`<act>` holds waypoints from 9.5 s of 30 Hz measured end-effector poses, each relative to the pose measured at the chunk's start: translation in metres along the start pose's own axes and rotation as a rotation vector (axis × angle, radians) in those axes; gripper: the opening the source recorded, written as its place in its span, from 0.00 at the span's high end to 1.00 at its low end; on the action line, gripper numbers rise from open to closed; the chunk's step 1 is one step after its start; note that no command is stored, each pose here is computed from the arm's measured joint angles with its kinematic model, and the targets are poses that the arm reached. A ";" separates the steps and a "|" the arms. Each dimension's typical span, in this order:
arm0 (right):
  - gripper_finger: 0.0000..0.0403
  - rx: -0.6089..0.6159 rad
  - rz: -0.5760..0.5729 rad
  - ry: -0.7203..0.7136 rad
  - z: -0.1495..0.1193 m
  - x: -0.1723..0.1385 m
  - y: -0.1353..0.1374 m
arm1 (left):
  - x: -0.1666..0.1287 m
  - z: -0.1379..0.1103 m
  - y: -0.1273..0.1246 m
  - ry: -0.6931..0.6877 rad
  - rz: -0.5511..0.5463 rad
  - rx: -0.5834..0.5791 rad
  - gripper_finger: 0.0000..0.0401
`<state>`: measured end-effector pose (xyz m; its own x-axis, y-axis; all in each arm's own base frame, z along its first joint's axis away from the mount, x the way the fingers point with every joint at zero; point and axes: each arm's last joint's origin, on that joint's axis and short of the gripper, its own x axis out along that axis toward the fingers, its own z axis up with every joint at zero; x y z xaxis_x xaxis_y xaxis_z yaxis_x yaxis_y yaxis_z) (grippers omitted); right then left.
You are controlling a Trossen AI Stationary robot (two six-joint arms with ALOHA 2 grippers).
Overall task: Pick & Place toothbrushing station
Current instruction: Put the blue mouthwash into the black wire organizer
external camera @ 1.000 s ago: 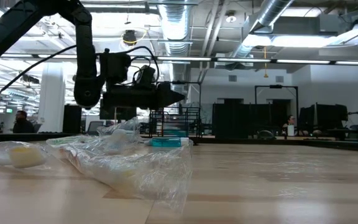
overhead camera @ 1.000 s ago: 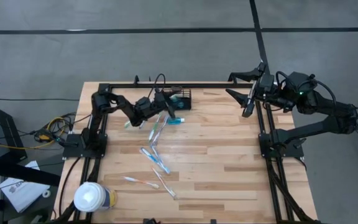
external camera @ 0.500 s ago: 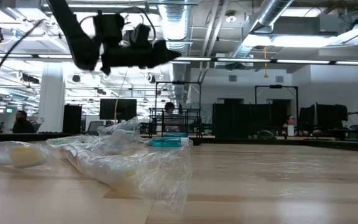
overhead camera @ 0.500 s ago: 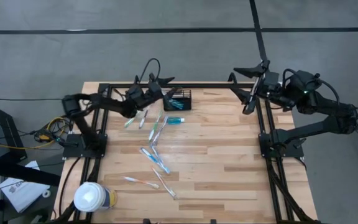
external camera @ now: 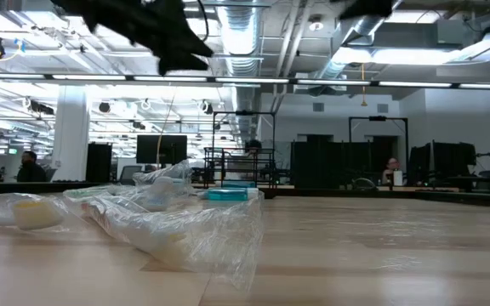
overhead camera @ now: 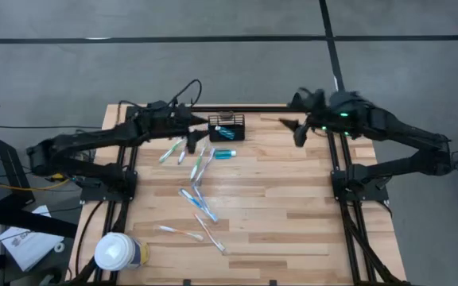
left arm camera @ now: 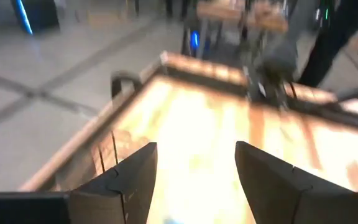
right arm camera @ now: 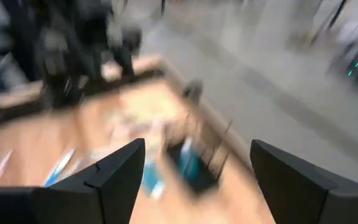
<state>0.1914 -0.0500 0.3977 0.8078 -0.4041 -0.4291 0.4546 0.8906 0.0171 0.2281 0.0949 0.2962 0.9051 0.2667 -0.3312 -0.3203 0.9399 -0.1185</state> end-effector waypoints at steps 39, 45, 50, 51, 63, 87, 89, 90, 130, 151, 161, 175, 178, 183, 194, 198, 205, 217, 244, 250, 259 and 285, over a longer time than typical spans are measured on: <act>0.30 0.020 0.199 -0.081 0.013 0.014 -0.009 | 0.150 -0.075 -0.022 0.669 -0.065 0.244 0.48; 0.30 0.020 0.200 -0.084 0.013 0.014 -0.008 | 0.151 -0.074 -0.004 0.665 -0.019 0.253 0.48; 0.30 0.021 0.203 -0.102 0.015 0.013 -0.008 | 0.153 -0.074 0.007 0.659 -0.037 0.257 0.48; 0.30 0.021 0.203 -0.108 0.016 0.013 -0.008 | 0.153 -0.074 0.008 0.655 -0.037 0.256 0.48; 0.30 0.038 0.208 -0.146 0.019 0.013 -0.008 | 0.165 -0.092 0.004 0.710 -0.033 0.297 0.48; 0.30 0.026 0.251 -0.144 0.032 -0.002 -0.007 | 0.059 0.064 -0.048 0.093 -0.139 0.060 0.58; 0.30 0.015 0.262 -0.015 0.014 0.015 -0.005 | 0.036 0.077 -0.046 0.043 -0.123 0.005 0.57; 0.30 0.010 0.276 0.058 0.002 0.025 -0.003 | 0.028 0.080 -0.045 0.035 -0.109 -0.005 0.56; 0.30 0.105 0.435 0.485 -0.137 0.272 0.035 | -0.039 0.071 -0.018 0.223 0.164 0.135 0.53; 0.30 -0.151 0.383 0.577 -0.106 0.276 0.008 | -0.024 0.044 -0.011 0.282 0.156 0.138 0.54; 0.48 -0.139 0.381 0.586 -0.114 0.284 0.016 | -0.024 0.047 -0.012 0.259 0.154 0.145 0.54; 0.57 -0.106 0.400 0.619 -0.126 0.296 0.018 | -0.023 0.048 -0.012 0.239 0.141 0.144 0.54; 0.52 -0.087 0.391 0.613 -0.123 0.294 0.018 | -0.023 0.049 -0.012 0.233 0.134 0.144 0.54; 0.48 -0.096 0.391 0.605 -0.123 0.296 0.019 | -0.023 0.050 -0.012 0.220 0.126 0.141 0.54; 0.50 -0.054 0.439 0.623 -0.124 0.291 0.039 | -0.023 0.051 -0.012 0.206 0.127 0.137 0.54; 0.48 -0.051 0.431 0.608 -0.123 0.292 0.038 | -0.022 0.052 -0.013 0.201 0.127 0.137 0.54; 0.51 0.043 0.369 0.545 -0.116 0.298 0.030 | -0.022 0.053 -0.013 0.193 0.128 0.133 0.54; 0.96 0.071 0.368 0.506 -0.103 0.299 0.031 | -0.022 0.054 -0.013 0.178 0.111 0.113 0.54; 1.00 0.073 0.289 0.488 -0.103 0.303 0.023 | -0.022 0.055 -0.013 0.171 0.111 0.114 0.54; 1.00 0.076 0.302 0.490 -0.103 0.303 0.024 | -0.022 0.055 -0.013 0.171 0.111 0.114 0.54; 1.00 0.110 0.365 0.534 -0.107 0.300 0.033 | -0.017 0.042 -0.013 0.211 0.081 0.086 0.54; 1.00 0.112 0.579 0.034 0.037 0.146 0.042 | 0.070 -0.056 -0.022 0.442 -0.025 -0.004 0.91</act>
<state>0.3429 -0.0792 0.3693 0.9248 0.1498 -0.3499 -0.0186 0.9360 0.3516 0.2831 0.0806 0.2235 0.7062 0.1268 -0.6966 -0.3019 0.9438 -0.1343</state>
